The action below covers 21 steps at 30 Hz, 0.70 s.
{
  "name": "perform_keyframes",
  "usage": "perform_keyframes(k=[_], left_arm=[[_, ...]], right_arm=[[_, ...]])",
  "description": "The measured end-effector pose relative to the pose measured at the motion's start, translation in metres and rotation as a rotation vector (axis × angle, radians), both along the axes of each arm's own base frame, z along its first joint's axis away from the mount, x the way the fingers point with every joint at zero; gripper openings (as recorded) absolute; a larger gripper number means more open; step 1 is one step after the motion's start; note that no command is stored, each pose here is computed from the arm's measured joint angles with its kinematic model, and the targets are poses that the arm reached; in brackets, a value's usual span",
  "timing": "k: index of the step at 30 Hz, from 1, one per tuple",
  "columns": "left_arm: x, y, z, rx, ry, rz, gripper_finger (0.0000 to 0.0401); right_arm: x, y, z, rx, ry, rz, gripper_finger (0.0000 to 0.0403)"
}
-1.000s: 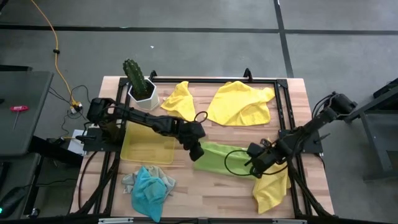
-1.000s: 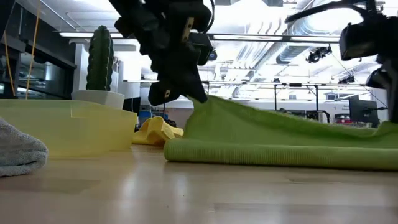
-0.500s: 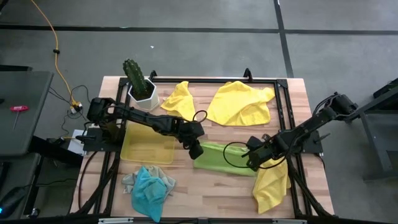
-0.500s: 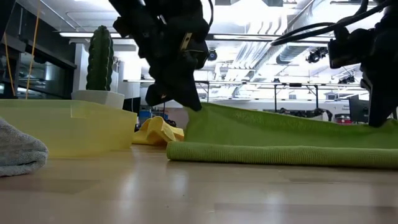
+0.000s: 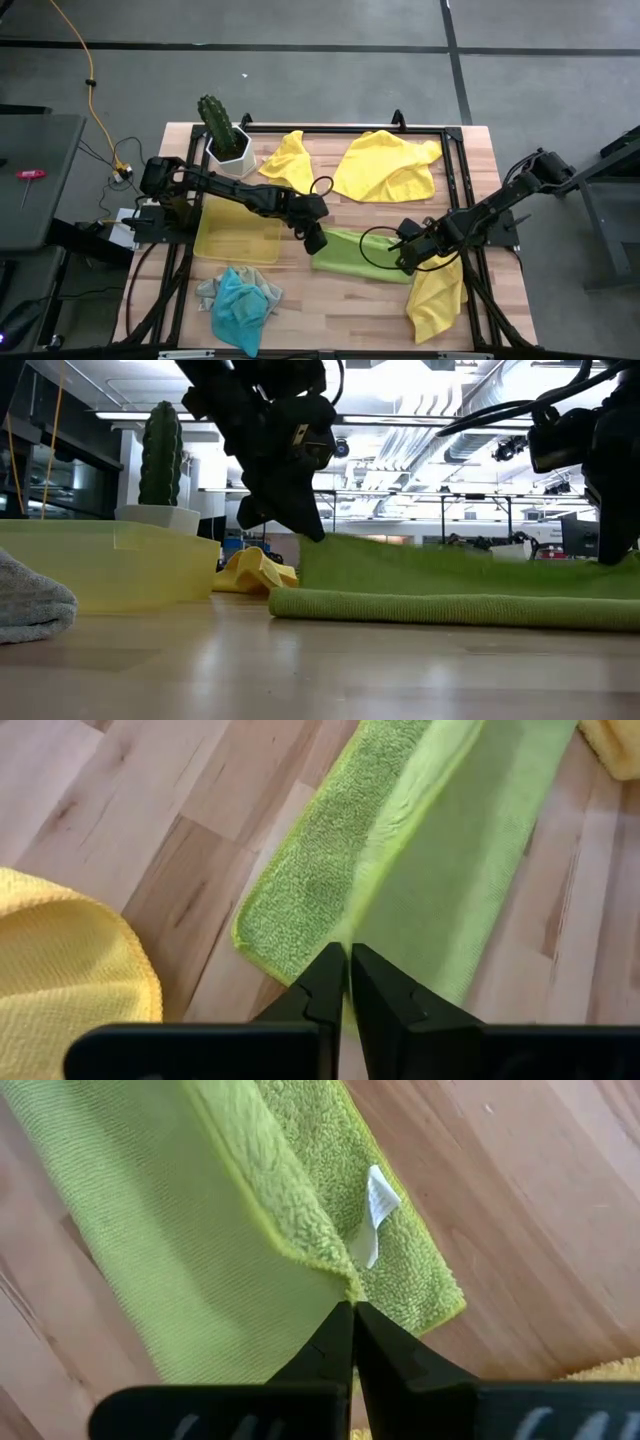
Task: Fold microfiber towels
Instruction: Fold the green microfiber towel
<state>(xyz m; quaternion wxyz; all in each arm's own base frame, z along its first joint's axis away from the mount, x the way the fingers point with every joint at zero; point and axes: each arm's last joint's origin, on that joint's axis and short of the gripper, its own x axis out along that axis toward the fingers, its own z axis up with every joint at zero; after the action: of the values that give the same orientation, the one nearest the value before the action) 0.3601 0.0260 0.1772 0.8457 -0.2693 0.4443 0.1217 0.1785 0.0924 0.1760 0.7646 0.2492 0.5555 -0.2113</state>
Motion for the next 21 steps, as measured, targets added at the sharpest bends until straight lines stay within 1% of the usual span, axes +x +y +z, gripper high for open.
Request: perform_keyframes(k=[6, 9, 12, 15, 18, 21], left_arm=[[0.0, 0.001, 0.0, 0.021, 0.002, 0.014, 0.0037], [0.0, 0.001, 0.0, 0.037, 0.003, 0.026, 0.005], [0.0, 0.002, 0.0, 0.043, 0.003, 0.028, 0.0066], [0.0, 0.002, 0.0, 0.053, 0.004, 0.018, 0.0081], [0.0, 0.002, 0.0, 0.056, 0.004, 0.013, 0.0093], [0.0, 0.002, 0.0, 0.086, -0.001, -0.034, 0.0101]], right_arm=[[-0.001, -0.001, 0.0, -0.007, 0.006, -0.017, 0.0001], [-0.003, -0.002, -0.001, -0.011, 0.022, -0.044, 0.0015], [-0.004, -0.003, -0.001, -0.039, 0.022, -0.067, 0.0044], [-0.005, -0.005, -0.001, -0.07, 0.016, -0.101, 0.0083], [-0.008, -0.007, -0.001, -0.088, 0.048, -0.117, 0.0123], [-0.01, -0.009, 0.003, -0.126, 0.08, -0.115, 0.0156]])
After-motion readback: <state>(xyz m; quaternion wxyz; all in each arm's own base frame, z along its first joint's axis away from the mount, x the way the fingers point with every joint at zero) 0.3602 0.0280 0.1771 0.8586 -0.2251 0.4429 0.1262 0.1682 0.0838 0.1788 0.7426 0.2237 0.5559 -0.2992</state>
